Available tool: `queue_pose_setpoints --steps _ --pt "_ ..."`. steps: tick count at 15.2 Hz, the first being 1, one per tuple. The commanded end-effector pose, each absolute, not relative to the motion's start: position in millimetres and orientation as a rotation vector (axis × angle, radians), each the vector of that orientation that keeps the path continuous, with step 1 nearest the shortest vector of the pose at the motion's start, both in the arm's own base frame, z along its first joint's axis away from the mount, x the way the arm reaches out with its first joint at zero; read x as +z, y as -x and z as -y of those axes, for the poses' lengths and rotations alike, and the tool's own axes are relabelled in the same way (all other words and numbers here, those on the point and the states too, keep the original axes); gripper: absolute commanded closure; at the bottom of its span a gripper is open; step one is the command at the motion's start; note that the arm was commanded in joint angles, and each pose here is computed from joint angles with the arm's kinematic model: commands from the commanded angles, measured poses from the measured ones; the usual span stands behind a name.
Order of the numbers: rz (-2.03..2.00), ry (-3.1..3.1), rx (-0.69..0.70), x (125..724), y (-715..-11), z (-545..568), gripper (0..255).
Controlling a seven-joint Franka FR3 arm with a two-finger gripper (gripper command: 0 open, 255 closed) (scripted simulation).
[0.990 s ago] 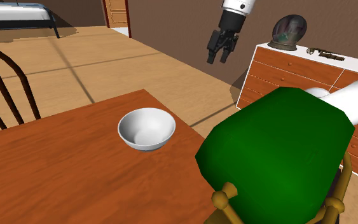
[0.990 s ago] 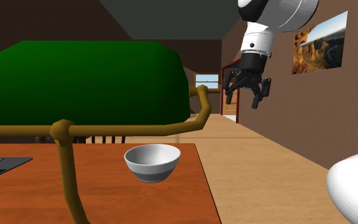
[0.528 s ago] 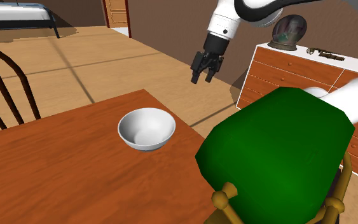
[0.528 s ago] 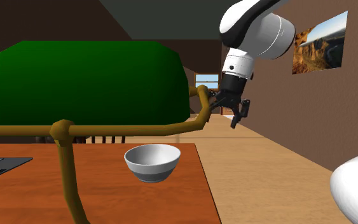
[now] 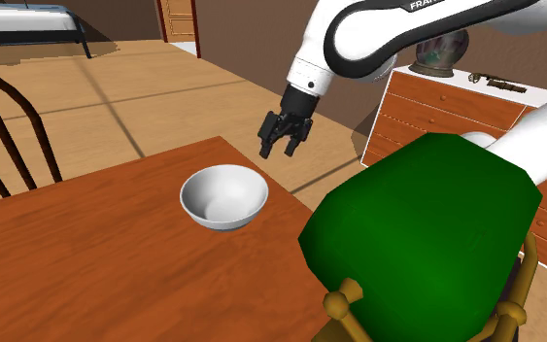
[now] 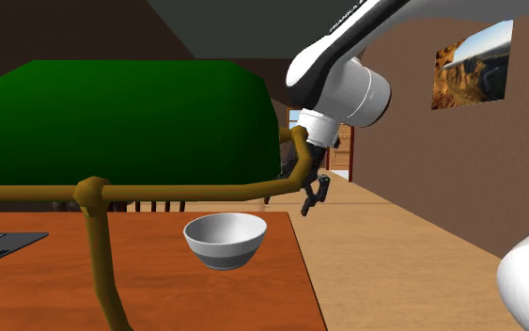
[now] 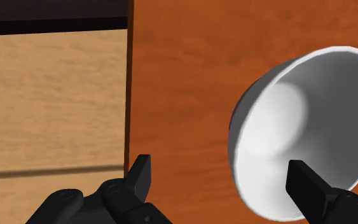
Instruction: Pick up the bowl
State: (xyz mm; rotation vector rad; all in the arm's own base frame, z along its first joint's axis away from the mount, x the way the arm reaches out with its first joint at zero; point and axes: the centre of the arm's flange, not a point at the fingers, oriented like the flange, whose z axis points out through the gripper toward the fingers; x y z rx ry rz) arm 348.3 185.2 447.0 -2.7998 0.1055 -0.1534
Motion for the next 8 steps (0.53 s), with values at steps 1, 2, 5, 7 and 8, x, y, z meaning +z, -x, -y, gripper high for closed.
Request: queue_pose_setpoints --steps 1,2,5,7,8 --pt "-0.113 2.776 -0.159 433 -352 -203 0" --pt "-0.115 2.764 -0.160 426 -354 -213 0" --pt "-0.120 2.744 -0.161 408 -357 -231 0" --pt "-0.120 2.744 -0.161 397 -357 -231 0" --pt "-0.120 2.744 -0.161 392 -357 -231 0"
